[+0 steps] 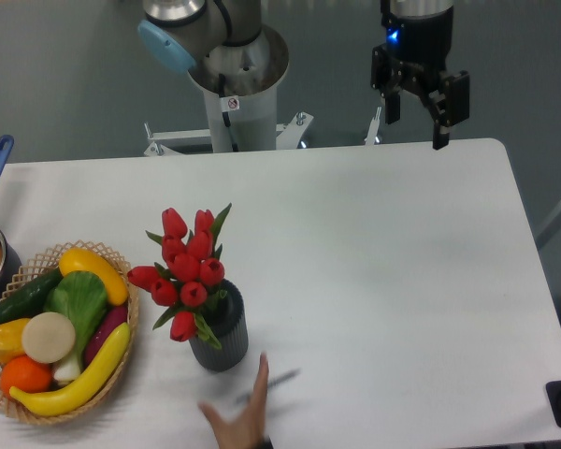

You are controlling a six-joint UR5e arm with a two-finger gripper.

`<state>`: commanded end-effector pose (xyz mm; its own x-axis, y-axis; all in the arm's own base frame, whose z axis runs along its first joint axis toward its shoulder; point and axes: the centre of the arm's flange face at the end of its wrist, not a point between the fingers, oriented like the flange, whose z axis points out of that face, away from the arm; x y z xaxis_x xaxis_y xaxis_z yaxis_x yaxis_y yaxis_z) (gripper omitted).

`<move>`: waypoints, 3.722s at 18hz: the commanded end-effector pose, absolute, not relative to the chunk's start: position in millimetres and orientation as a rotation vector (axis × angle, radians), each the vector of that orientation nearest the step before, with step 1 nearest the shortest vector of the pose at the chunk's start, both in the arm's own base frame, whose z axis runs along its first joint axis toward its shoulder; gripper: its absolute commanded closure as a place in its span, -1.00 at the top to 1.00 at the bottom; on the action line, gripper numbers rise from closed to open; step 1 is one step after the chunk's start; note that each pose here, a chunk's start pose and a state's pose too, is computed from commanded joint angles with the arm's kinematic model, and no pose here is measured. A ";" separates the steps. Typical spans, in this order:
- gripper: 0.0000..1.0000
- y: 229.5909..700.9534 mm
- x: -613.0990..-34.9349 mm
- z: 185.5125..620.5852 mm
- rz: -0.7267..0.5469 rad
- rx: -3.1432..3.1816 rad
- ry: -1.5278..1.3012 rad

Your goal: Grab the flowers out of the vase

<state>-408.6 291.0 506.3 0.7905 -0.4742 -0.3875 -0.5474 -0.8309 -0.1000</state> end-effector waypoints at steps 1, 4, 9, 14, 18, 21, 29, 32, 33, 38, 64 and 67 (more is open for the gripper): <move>1.00 290.8 -407.9 505.7 0.519 -2.774 0.801; 1.00 290.6 -407.2 505.4 0.517 -2.774 0.801; 1.00 291.4 -407.3 501.7 0.521 -2.773 0.801; 1.00 295.2 -403.1 496.0 0.476 -2.743 0.711; 1.00 307.5 -390.8 477.1 0.393 -2.742 0.532; 1.00 316.2 -382.1 461.1 0.337 -2.683 0.481; 1.00 334.3 -354.6 418.6 0.120 -2.514 0.443; 1.00 343.3 -354.9 416.0 0.118 -2.451 0.451; 1.00 346.3 -354.6 412.8 0.099 -2.436 0.450; 1.00 375.4 -346.5 390.1 -0.035 -2.356 0.463; 1.00 457.5 -317.8 327.6 -0.304 -2.141 0.549; 1.00 459.7 -319.8 322.3 -0.307 -2.140 0.556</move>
<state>-319.8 459.7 322.3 0.8693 -0.4941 0.0164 -0.2768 -0.5140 -0.8119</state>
